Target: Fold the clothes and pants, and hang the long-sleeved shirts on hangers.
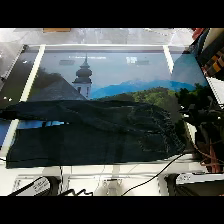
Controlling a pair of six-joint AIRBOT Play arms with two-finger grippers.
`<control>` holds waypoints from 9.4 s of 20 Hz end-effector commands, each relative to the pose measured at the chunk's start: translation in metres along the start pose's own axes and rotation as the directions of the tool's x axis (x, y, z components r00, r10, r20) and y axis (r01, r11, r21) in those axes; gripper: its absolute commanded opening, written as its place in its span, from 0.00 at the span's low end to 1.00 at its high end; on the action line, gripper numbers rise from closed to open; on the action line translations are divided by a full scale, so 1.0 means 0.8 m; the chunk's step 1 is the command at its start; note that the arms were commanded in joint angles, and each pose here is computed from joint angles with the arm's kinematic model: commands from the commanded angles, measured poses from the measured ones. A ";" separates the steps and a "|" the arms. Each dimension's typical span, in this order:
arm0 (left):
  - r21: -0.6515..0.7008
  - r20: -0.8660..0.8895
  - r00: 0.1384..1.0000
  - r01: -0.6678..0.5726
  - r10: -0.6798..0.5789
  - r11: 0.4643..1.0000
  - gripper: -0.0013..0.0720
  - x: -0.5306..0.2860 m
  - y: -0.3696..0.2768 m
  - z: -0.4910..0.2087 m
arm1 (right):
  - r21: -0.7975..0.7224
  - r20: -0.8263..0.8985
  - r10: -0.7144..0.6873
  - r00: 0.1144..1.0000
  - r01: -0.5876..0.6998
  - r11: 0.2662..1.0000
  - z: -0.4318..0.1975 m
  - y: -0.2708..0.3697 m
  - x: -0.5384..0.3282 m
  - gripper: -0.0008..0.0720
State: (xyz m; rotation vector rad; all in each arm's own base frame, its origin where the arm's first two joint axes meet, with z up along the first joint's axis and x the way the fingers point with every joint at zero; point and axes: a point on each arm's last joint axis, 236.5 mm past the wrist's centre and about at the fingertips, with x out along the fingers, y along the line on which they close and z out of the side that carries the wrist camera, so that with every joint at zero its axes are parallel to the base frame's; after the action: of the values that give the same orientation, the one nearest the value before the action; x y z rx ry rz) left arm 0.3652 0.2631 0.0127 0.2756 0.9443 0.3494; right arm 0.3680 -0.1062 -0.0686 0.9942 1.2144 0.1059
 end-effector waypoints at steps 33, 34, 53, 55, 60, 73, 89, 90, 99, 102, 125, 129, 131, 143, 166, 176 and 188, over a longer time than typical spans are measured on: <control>0.095 0.538 0.843 -0.044 -0.014 0.995 0.05 -0.027 -0.108 0.209 | -0.336 0.632 0.060 0.773 0.204 0.919 0.253 0.167 -0.028 0.09; 0.120 0.546 0.837 -0.026 -0.044 0.992 0.05 -0.023 -0.129 0.220 | -0.324 0.657 0.051 0.752 0.221 0.920 0.260 0.164 -0.034 0.09; 0.263 -0.438 0.846 0.443 -0.303 0.857 0.99 0.003 -0.181 -0.058 | -0.330 0.687 0.006 0.727 0.304 0.894 0.269 0.151 -0.041 0.09; 0.209 -0.428 0.841 0.448 -0.330 0.869 0.97 0.000 -0.190 -0.054 | -0.334 0.679 0.006 0.734 0.301 0.893 0.267 0.151 -0.039 0.09; -0.082 -0.292 0.861 0.411 -0.416 0.908 0.97 0.008 -0.192 -0.018 | -0.341 0.677 -0.004 0.736 0.318 0.885 0.266 0.148 -0.038 0.09; -0.504 0.103 0.775 0.581 -0.623 0.639 0.89 -0.008 -0.172 0.063 | -0.375 0.720 -0.066 0.691 0.467 0.801 0.280 0.137 -0.018 0.91; -0.326 0.233 0.790 0.613 -0.567 0.720 0.05 -0.127 -0.142 0.114 | -0.081 0.216 -0.278 0.936 0.301 0.950 0.039 -0.026 -0.164 0.09; -0.328 0.232 0.790 0.613 -0.567 0.719 0.05 -0.127 -0.142 0.113 | -0.044 0.235 -0.238 0.943 0.255 0.966 0.036 -0.027 -0.151 0.09; -0.343 0.206 0.783 0.620 -0.587 0.706 0.05 -0.118 -0.151 0.102 | 0.296 0.383 -0.259 0.887 0.148 0.944 0.058 -0.098 -0.071 0.77; -0.348 0.176 0.767 0.635 -0.617 0.689 0.48 -0.114 -0.160 0.093 | 0.308 0.425 -0.179 0.887 0.044 0.950 0.079 -0.095 -0.051 0.76; -0.462 -0.167 0.818 0.429 -0.551 0.776 0.57 -0.093 -0.140 -0.009 | 0.129 0.492 -0.277 0.826 0.245 0.961 0.044 -0.085 -0.093 0.08; -0.408 -0.314 0.819 0.339 -0.479 0.848 0.57 -0.099 -0.117 -0.064 | 0.105 0.498 -0.291 0.817 0.276 0.955 -0.014 -0.073 -0.094 0.08; -0.444 -0.333 0.808 0.320 -0.486 0.837 0.57 -0.095 -0.116 -0.090 | 0.102 0.479 -0.293 0.827 0.279 0.955 -0.043 -0.073 -0.084 0.08; -0.349 -0.377 0.679 0.527 -0.630 0.775 0.65 -0.025 -0.179 -0.146 | 0.111 0.442 -0.292 0.848 0.271 0.956 -0.078 -0.078 -0.065 0.09; -0.280 0.153 0.917 0.397 -0.367 0.874 0.05 0.067 -0.204 0.107 | 0.044 0.483 -0.235 0.843 0.244 0.969 -0.081 -0.033 -0.076 0.08; -0.407 -0.003 0.864 0.459 -0.503 0.790 0.65 -0.033 -0.153 0.029 | -0.013 0.465 -0.214 0.859 0.249 0.968 -0.084 -0.015 -0.060 0.08; -0.727 -0.137 0.819 0.299 -0.557 0.618 0.72 -0.075 -0.208 -0.166 | -0.018 0.465 -0.215 0.859 0.251 0.968 -0.084 -0.015 -0.060 0.09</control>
State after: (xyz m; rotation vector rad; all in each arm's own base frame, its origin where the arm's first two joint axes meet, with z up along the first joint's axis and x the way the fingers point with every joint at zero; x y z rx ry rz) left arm 0.2647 0.1048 -0.0646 -0.6653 1.1156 0.2248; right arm 0.2887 -0.1012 -0.0423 0.7433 0.8724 -0.2652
